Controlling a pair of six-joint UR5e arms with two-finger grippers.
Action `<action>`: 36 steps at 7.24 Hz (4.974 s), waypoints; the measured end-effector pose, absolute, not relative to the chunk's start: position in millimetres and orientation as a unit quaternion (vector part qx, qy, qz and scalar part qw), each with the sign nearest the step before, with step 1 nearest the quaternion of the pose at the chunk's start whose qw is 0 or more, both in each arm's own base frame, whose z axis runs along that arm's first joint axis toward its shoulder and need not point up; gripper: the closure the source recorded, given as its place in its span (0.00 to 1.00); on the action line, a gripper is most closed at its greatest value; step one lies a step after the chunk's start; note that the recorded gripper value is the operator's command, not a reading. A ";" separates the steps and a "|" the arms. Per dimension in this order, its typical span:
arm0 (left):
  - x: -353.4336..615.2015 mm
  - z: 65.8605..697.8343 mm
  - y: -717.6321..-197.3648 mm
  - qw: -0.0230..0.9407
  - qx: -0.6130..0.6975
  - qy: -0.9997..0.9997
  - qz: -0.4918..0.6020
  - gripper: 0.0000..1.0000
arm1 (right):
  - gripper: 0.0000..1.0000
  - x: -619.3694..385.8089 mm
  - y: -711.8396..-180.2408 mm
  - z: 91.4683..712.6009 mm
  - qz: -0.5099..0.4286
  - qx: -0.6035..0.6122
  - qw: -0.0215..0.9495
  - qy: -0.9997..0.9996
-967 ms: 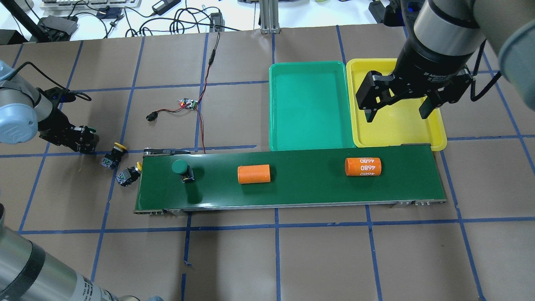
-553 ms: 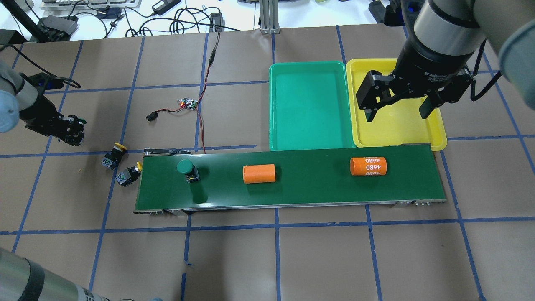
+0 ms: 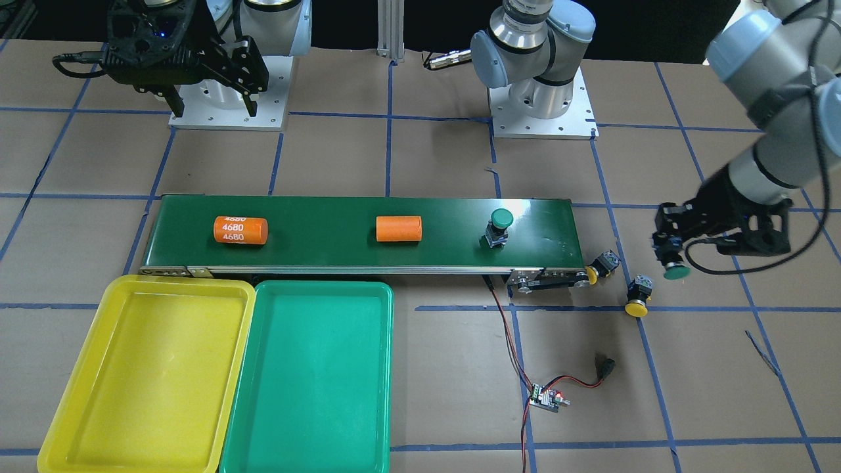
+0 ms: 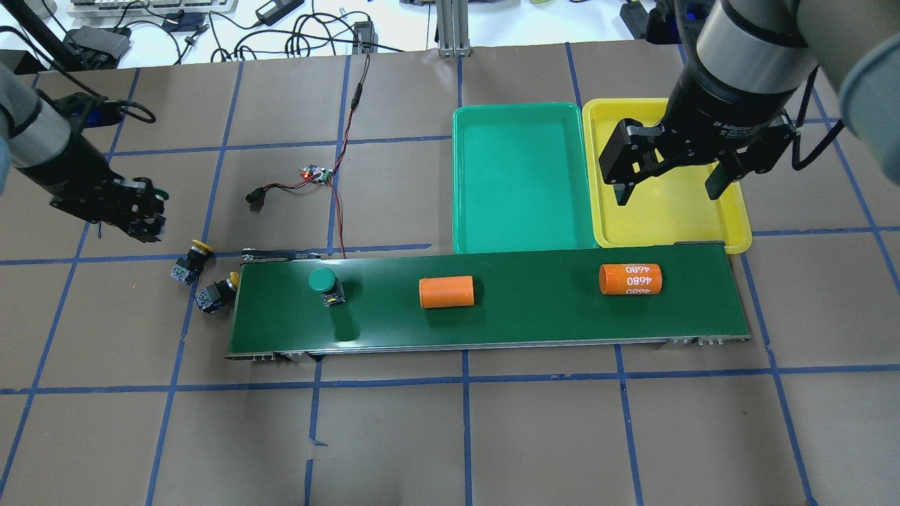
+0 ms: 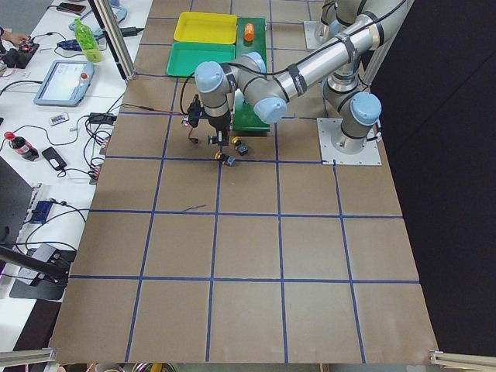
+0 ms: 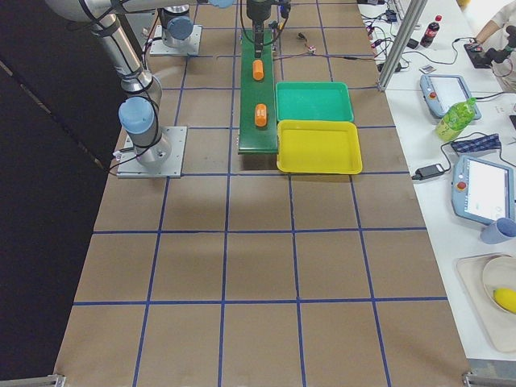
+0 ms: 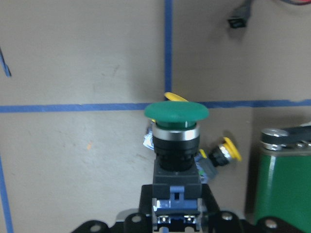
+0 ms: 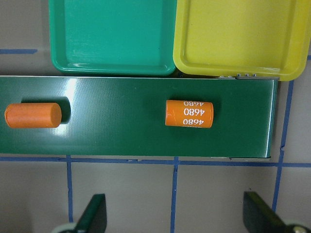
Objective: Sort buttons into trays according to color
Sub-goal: 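Lower the green-capped button onto the belt and open the left gripper, then move the left gripper to the yellow-capped buttons and grasp one, then place the yellow-capped button on the belt with the left gripper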
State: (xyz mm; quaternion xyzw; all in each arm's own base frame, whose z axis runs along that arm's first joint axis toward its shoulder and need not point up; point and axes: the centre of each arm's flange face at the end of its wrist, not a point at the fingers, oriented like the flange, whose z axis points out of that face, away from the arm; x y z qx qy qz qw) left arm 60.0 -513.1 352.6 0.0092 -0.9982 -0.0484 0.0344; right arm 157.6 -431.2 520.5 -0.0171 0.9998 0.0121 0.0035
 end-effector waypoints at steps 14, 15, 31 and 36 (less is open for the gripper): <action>47.6 338.7 -499.1 0.040 -0.048 -0.998 -0.016 0.00 | 0.00 156.9 -431.3 520.3 0.013 -0.016 0.003 1.000; 82.5 320.8 -506.6 0.048 -0.082 -0.995 -0.021 0.00 | 0.00 156.9 -431.3 520.3 0.013 -0.016 0.003 1.000; 126.5 263.7 -529.6 0.055 -0.092 -0.994 -0.028 1.00 | 0.00 157.6 -431.2 520.5 0.012 -0.017 0.003 1.000; -22.3 296.9 -464.9 0.050 -0.007 -0.996 -0.069 0.73 | 0.00 157.0 -431.3 520.4 0.013 -0.016 0.003 1.000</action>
